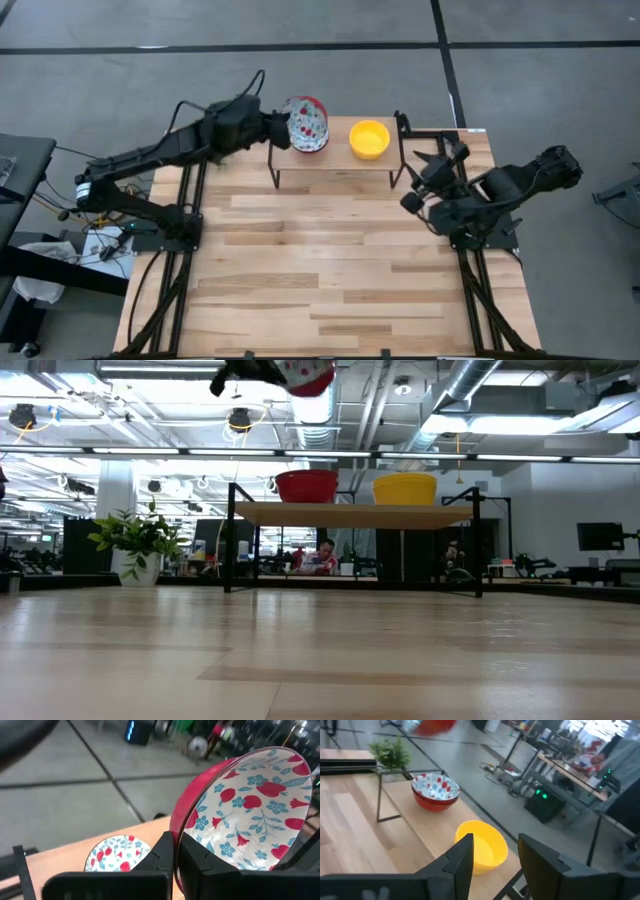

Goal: Pick & Place Mini bowls
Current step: Stack the orange bowl on the orange bowl on the shelf

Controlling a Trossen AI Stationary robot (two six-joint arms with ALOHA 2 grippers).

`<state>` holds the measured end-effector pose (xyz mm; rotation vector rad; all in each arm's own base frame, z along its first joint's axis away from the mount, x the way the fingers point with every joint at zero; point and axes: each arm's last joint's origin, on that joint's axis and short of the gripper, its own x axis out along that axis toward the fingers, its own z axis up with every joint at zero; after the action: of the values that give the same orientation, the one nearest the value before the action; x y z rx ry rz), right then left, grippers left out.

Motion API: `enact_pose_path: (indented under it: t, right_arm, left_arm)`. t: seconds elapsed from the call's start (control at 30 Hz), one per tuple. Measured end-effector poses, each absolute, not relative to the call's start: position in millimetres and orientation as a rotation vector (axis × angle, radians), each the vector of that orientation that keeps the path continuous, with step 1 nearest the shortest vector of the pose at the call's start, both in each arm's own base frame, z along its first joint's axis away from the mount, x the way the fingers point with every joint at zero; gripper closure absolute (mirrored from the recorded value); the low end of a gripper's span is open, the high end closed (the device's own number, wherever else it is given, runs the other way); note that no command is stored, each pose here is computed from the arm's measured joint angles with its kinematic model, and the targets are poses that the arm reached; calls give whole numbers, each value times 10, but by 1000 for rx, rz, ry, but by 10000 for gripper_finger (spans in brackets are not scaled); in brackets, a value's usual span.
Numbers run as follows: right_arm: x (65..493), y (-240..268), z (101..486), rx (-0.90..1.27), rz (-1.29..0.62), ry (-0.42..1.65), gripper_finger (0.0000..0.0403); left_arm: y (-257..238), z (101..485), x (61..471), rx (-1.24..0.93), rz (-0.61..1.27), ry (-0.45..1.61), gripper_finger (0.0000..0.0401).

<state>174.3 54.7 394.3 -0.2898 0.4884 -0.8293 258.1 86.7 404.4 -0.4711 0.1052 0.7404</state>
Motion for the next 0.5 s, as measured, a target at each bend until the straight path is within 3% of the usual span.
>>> enact_pose_path:
  t: [0.5]
  right_arm:
    - [1293, 601, 3596, -252, -677, 428, 284]
  left_arm:
    - [1597, 4194, 2840, -758, 712, 436, 395]
